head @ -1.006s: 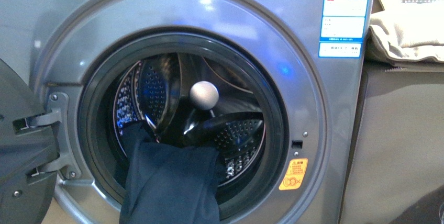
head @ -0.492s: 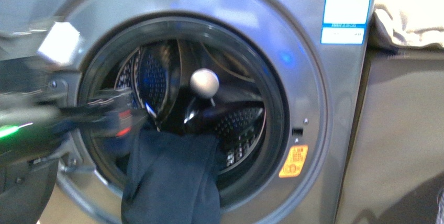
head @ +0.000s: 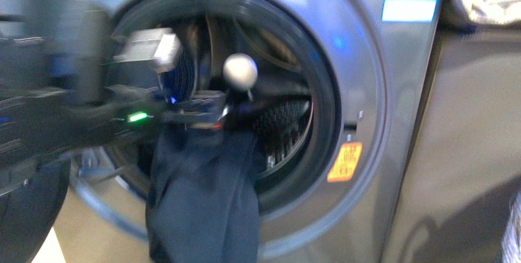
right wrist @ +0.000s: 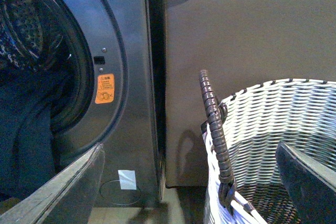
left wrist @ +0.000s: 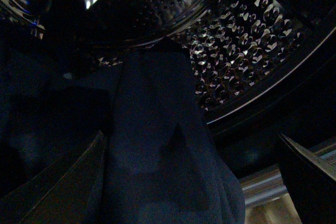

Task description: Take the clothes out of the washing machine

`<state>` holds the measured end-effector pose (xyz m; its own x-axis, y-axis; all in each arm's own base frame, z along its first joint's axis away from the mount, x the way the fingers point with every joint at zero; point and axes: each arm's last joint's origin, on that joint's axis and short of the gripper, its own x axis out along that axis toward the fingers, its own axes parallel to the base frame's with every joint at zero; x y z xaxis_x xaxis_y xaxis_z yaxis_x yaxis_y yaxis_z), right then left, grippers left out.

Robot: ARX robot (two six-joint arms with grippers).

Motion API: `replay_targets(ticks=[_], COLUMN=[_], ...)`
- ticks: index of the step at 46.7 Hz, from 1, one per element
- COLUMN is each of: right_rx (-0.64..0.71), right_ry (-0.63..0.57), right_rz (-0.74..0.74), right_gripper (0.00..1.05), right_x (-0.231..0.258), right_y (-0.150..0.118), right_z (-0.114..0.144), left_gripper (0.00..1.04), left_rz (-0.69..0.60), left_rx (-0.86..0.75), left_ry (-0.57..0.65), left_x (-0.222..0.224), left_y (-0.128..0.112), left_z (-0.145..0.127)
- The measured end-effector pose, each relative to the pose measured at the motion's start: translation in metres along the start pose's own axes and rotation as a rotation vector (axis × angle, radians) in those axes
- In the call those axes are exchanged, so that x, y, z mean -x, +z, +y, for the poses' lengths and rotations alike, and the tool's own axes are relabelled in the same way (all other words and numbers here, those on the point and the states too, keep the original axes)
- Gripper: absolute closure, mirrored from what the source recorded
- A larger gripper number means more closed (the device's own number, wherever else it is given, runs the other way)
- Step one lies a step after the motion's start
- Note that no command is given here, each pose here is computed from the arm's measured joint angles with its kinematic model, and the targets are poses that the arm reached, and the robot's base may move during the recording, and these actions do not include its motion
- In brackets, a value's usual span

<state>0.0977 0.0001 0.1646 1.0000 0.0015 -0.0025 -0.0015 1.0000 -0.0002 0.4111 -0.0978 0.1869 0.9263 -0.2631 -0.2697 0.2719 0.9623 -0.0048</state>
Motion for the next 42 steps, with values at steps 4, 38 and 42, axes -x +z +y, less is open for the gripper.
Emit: replay_targets(ticks=[4, 38, 42], right_rx=[0.0, 0.0, 0.0], right_ry=[0.0, 0.0, 0.0], right_rz=[0.0, 0.0, 0.0], right_gripper=[0.07, 0.07, 0.07], right_x=[0.0, 0.0, 0.0], right_y=[0.0, 0.0, 0.0], right_z=[0.0, 0.0, 0.0], left_gripper=[0.06, 0.06, 0.06], left_rz=[0.014, 0.303, 0.36], left_rx=[-0.013, -0.095, -0.071], left_ry=[-0.003, 0.135, 0.138], left_x=[-0.012, -0.089, -0.092], left_y=[0.001, -0.034, -0.043], left_z=[-0.002, 0.017, 0.017])
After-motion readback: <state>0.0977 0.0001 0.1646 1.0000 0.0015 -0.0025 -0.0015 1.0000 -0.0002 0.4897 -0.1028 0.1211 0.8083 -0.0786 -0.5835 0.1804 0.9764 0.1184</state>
